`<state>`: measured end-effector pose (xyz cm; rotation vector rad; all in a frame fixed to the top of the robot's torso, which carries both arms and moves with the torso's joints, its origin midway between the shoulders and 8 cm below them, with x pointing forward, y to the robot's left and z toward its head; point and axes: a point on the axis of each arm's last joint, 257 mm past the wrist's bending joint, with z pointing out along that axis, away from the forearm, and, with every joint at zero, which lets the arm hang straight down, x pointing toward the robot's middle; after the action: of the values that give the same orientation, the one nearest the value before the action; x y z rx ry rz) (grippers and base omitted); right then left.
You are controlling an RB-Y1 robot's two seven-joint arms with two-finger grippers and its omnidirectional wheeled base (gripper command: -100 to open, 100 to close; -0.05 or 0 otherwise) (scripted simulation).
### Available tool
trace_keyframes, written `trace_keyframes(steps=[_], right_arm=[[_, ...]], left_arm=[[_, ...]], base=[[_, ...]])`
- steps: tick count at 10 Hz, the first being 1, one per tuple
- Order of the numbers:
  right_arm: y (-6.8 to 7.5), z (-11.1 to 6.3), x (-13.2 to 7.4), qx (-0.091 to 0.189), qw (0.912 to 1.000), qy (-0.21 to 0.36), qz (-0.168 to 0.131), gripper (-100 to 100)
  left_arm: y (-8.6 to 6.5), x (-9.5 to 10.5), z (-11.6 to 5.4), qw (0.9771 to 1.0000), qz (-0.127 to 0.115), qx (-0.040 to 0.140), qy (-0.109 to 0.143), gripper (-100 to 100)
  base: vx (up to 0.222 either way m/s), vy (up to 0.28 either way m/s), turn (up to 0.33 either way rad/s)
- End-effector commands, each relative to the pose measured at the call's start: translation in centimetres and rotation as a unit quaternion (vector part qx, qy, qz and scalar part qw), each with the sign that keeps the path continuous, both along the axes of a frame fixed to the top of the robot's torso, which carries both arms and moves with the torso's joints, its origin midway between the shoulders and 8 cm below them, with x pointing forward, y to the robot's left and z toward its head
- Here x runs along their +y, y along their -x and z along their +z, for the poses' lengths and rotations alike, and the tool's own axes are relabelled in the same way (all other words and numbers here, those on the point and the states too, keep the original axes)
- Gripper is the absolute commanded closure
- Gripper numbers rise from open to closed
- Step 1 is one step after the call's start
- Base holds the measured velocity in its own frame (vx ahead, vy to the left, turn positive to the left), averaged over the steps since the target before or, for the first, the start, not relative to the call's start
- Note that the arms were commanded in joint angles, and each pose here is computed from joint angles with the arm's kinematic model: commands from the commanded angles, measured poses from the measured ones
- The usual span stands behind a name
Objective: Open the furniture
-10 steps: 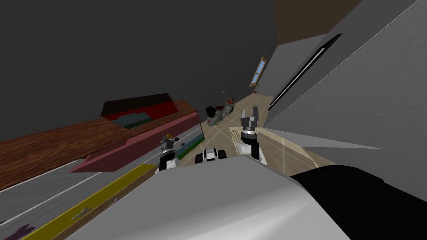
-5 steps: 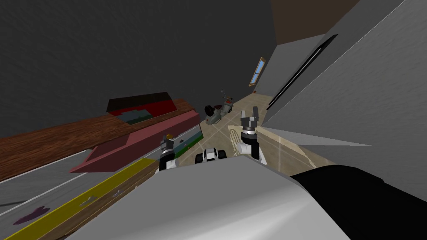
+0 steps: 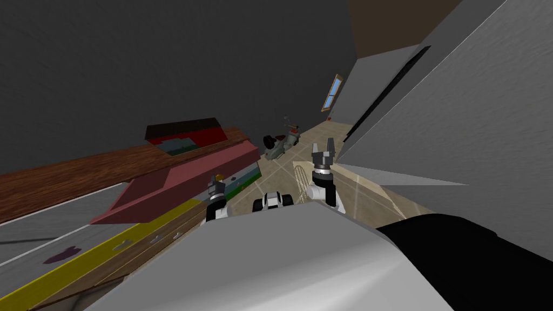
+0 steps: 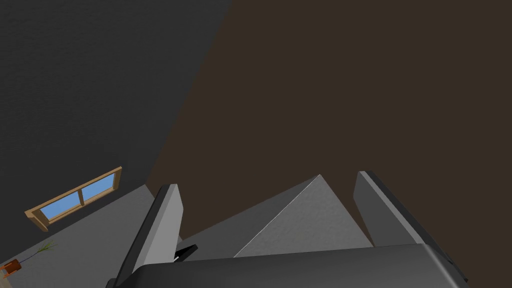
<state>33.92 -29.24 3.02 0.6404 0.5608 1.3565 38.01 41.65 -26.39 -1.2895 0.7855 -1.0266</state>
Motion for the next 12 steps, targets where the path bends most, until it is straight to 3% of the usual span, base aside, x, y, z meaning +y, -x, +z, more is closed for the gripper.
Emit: trace_keyframes(steps=[1, 4, 5, 12], right_arm=[[0.0, 0.0, 0.0, 0.0, 1.0, 0.0, 0.0, 0], [0.0, 0.0, 0.0, 0.0, 1.0, 0.0, 0.0, 0], [0.0, 0.0, 0.0, 0.0, 1.0, 0.0, 0.0, 0], [0.0, 0.0, 0.0, 0.0, 1.0, 0.0, 0.0, 0]], left_arm=[[0.4, -0.4, -0.5, 1.0, -0.001, 0.007, 0.003, 100], [0.6, -0.6, -0.4, 1.0, -0.002, 0.006, 0.002, 100], [0.6, 0.0, 1.0, 1.0, 0.001, 0.002, 0.0, -100], [1.2, 1.2, 4.5, 1.0, 0.006, 0.001, -0.001, -100]], base=[[-0.171, -0.129, 0.014], [-0.12, -0.083, 0.009], [-0.082, -0.066, -0.018], [0.015, -0.004, -0.019]])
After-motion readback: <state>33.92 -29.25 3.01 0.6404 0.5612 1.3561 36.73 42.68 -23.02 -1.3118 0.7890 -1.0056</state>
